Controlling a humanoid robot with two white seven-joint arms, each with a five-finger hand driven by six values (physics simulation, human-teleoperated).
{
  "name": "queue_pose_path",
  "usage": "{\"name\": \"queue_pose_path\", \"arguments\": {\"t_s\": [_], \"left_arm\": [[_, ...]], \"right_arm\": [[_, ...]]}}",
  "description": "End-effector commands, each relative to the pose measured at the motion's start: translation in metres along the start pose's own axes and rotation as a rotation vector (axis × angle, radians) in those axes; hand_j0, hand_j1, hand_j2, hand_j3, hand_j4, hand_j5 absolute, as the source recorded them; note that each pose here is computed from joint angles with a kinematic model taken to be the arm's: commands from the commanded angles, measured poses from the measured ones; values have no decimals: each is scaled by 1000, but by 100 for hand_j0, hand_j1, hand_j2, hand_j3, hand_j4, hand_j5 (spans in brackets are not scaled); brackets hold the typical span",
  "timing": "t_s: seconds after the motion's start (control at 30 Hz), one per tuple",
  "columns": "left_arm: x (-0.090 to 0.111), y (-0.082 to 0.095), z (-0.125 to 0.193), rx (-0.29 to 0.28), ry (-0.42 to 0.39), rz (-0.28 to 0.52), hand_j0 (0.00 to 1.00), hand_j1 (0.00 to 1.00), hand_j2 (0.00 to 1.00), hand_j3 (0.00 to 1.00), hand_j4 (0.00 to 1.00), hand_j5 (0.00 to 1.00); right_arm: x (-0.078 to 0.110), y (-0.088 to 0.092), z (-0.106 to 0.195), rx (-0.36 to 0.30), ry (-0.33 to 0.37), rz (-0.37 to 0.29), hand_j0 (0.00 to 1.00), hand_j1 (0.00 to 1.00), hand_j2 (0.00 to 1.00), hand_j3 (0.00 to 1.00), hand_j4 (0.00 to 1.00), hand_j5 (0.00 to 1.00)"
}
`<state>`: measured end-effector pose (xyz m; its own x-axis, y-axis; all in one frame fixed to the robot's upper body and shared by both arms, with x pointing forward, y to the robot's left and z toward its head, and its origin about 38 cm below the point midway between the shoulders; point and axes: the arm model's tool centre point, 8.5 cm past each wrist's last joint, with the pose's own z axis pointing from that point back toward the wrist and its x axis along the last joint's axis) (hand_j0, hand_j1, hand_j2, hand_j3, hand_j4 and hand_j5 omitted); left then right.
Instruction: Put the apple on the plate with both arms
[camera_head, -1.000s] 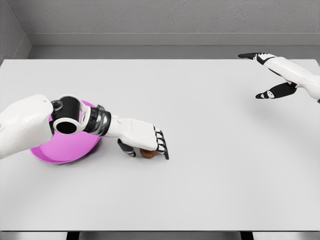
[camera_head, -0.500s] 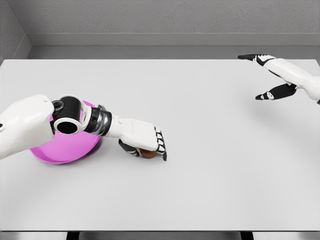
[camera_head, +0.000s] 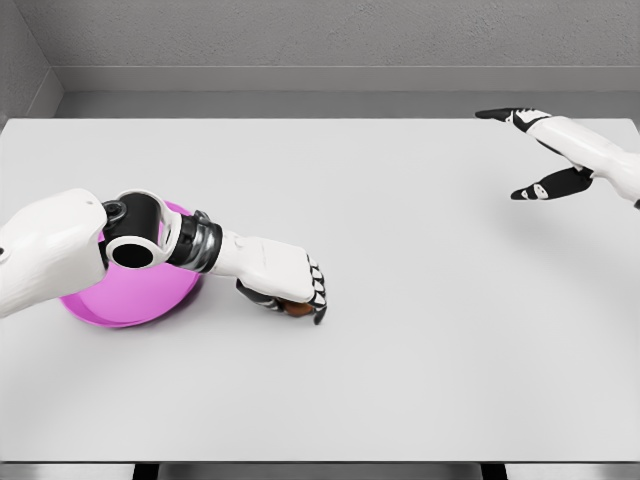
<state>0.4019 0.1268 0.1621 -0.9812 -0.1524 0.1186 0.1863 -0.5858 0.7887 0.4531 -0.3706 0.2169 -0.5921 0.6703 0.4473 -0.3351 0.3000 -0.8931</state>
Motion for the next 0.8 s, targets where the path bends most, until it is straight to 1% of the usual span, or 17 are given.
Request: {"name": "queue_pose_path", "arguments": {"t_s": [0.0,0.13,0.27,0.4,0.43,0.5,0.57,0.6,0.63,0.7,0.73,0.77], "left_arm": [[0,0,0,2,1,2,52,52,52,52,52,52],[0,0,0,1,-1,1,49,49,49,49,49,49],[-2,4,3,0,6,-7,49,49,49,49,49,49],[-3,3,10,-2,11,-11,47,47,47,47,47,47],[-4,-4,19,-10,8,-10,44,44,44,44,44,44],[-9,-9,34,-14,38,5,40,40,40,40,40,40],[-12,-9,48,-17,65,-2,40,40,40,40,40,40],[-12,-11,63,-17,83,0,39,39,39,39,39,39],[-15,-11,85,2,118,19,39,39,39,39,39,39],[-24,-13,122,26,197,43,39,39,39,39,39,39],[-27,-17,140,29,236,56,39,39,39,39,39,39],[-29,-19,151,32,263,61,39,39,39,39,39,39]], "right_arm": [[0,-1,0,-5,-1,-6,100,100,100,100,100,100],[0,-2,0,-6,-2,-5,100,100,100,100,100,100],[0,-1,1,-5,0,-5,100,100,100,100,100,100],[0,-1,1,-5,0,-5,100,100,100,100,100,100],[0,-1,1,-5,0,-5,100,100,100,100,100,100],[0,-2,1,-5,1,-3,100,100,100,100,100,100],[-2,-9,6,-3,12,12,100,100,100,100,100,100],[-2,-9,6,-3,12,12,100,100,100,100,100,100],[-2,-9,6,-3,12,12,100,100,100,100,100,100],[-2,-9,6,-3,12,12,100,100,100,100,100,100],[-2,-9,6,-3,12,12,100,100,100,100,100,100],[-2,-9,6,-4,11,13,100,100,100,100,100,100]]}}
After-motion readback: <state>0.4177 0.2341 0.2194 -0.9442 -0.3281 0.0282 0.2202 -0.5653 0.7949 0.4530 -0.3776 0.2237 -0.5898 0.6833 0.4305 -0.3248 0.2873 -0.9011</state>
